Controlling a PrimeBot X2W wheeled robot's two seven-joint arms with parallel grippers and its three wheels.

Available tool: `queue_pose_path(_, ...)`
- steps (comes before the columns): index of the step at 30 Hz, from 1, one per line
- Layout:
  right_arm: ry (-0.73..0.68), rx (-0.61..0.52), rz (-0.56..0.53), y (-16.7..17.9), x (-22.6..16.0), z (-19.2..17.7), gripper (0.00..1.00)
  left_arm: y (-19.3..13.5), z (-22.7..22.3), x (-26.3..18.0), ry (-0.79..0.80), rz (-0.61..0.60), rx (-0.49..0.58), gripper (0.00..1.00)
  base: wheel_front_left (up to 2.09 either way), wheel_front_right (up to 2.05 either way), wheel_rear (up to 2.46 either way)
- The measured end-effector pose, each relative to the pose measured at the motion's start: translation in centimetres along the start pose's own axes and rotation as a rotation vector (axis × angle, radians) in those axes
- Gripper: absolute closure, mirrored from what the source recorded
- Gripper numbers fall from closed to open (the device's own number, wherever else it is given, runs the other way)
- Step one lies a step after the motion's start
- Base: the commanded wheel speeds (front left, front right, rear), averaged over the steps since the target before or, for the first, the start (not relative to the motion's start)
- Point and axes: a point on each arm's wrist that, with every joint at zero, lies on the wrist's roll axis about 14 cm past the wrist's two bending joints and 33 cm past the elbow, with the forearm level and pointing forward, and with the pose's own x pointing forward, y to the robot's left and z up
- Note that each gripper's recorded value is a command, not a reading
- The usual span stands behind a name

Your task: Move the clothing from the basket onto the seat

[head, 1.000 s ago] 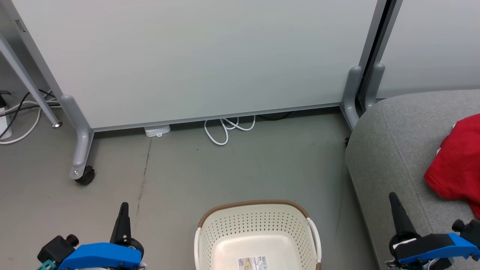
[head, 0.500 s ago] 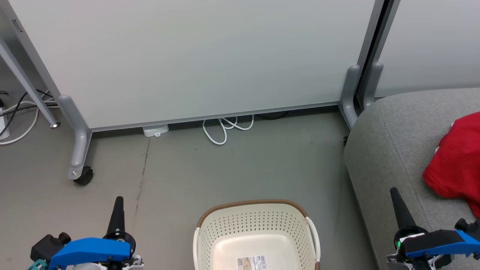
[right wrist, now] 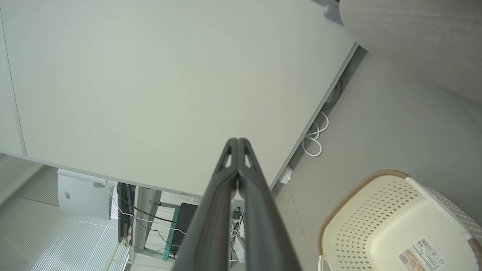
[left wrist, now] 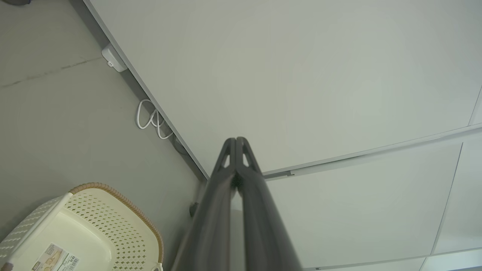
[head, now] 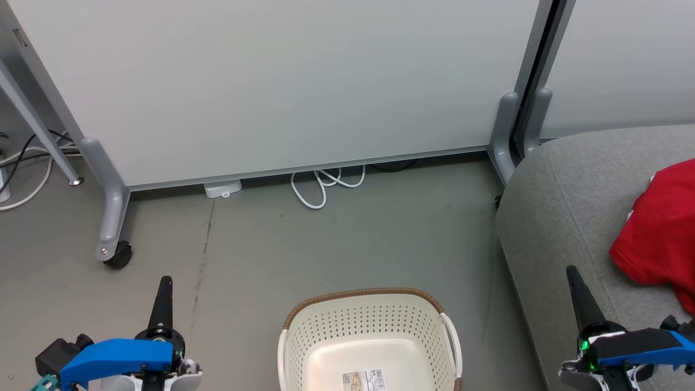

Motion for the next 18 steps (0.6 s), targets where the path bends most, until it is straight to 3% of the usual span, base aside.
queue_pose_path(18,-0.011,0.161,0.022,0.5,0.2,0.5,1.0,-1.3,0.7,0.6,-0.006,-0.041,-0.149,1.0,0.0,0.0,0.0)
